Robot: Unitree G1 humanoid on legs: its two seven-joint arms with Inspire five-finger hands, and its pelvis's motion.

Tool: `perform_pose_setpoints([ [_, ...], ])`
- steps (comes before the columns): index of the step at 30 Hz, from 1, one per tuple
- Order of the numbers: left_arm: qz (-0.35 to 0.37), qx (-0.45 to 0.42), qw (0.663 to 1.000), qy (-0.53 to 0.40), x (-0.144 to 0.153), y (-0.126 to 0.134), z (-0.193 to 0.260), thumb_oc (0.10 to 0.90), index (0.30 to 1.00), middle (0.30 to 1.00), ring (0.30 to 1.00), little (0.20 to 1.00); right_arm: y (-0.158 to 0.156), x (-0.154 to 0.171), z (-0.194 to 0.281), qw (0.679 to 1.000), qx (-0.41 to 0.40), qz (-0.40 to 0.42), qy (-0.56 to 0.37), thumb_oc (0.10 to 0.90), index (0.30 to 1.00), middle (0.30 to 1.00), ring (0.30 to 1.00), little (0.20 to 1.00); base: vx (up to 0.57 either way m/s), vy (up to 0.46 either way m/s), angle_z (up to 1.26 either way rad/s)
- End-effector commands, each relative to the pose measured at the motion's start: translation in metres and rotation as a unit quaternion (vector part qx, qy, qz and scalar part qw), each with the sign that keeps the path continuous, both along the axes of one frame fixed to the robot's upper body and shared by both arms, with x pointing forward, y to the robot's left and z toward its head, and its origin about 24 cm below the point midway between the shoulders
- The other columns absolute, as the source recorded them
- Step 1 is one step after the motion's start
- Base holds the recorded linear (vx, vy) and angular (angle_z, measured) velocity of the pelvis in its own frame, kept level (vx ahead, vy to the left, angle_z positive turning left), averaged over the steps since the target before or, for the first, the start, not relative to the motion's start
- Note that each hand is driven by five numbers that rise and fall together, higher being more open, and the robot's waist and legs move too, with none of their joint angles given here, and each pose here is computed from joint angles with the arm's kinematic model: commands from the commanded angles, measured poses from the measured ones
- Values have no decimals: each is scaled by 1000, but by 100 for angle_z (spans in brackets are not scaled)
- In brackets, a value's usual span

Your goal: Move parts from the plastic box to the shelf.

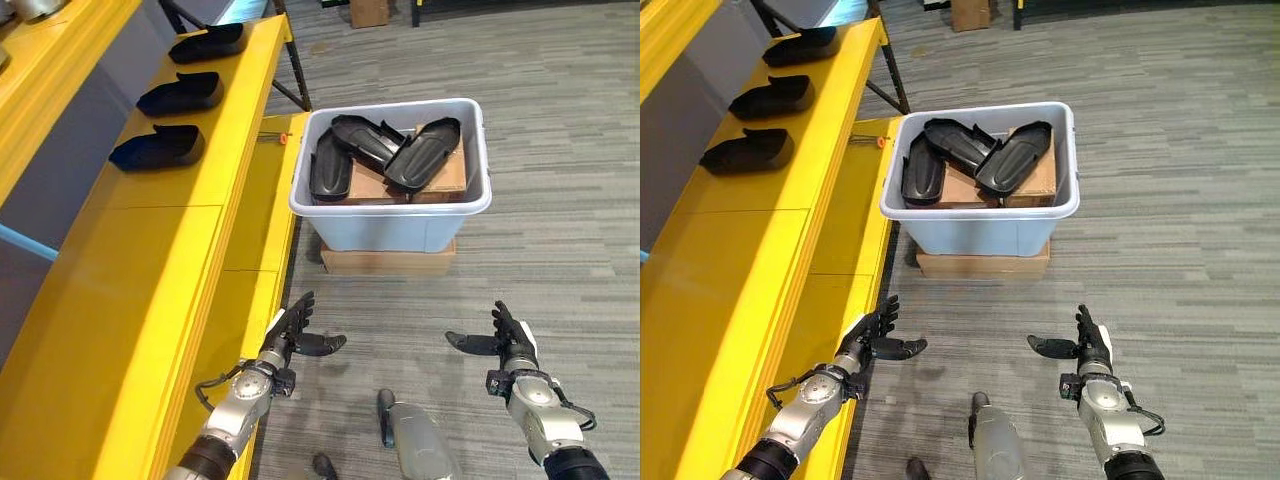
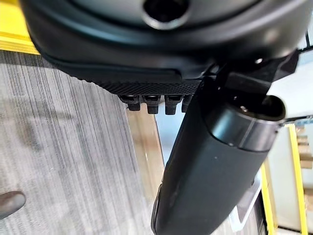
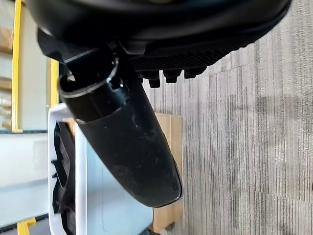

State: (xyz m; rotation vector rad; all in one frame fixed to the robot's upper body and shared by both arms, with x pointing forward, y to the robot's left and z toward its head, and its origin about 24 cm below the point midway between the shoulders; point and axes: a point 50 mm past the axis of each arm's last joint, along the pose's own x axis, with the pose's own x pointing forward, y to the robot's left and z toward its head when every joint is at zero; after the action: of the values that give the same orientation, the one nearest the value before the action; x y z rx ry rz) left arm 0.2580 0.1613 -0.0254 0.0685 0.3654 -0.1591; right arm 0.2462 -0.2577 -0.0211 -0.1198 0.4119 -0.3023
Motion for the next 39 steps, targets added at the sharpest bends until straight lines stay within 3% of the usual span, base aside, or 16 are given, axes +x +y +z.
perform_pose_setpoints([
  [1,62,-9,994,-88,10,19,32,900,1000,1000,1000,1000,25,18,20,997,15,47,-63,900,1000,1000,1000,1000,91,-45,-83],
  [11,121,-3,989,-88,6,42,25,900,1000,1000,1000,1000,58,31,15,992,48,101,-51,900,1000,1000,1000,1000,91,-56,-37],
  [26,100,-3,992,-73,-5,48,17,900,1000,1000,1000,1000,89,39,20,982,40,176,-51,900,1000,1000,1000,1000,110,19,-16],
  [34,75,19,996,-53,-12,54,10,900,1000,1000,1000,1000,103,38,17,982,49,176,-58,900,1000,1000,1000,1000,103,-4,-24],
  [39,61,21,996,-63,2,55,24,900,1000,1000,1000,1000,103,45,27,980,44,178,-80,900,1000,1000,1000,1000,174,-375,8],
])
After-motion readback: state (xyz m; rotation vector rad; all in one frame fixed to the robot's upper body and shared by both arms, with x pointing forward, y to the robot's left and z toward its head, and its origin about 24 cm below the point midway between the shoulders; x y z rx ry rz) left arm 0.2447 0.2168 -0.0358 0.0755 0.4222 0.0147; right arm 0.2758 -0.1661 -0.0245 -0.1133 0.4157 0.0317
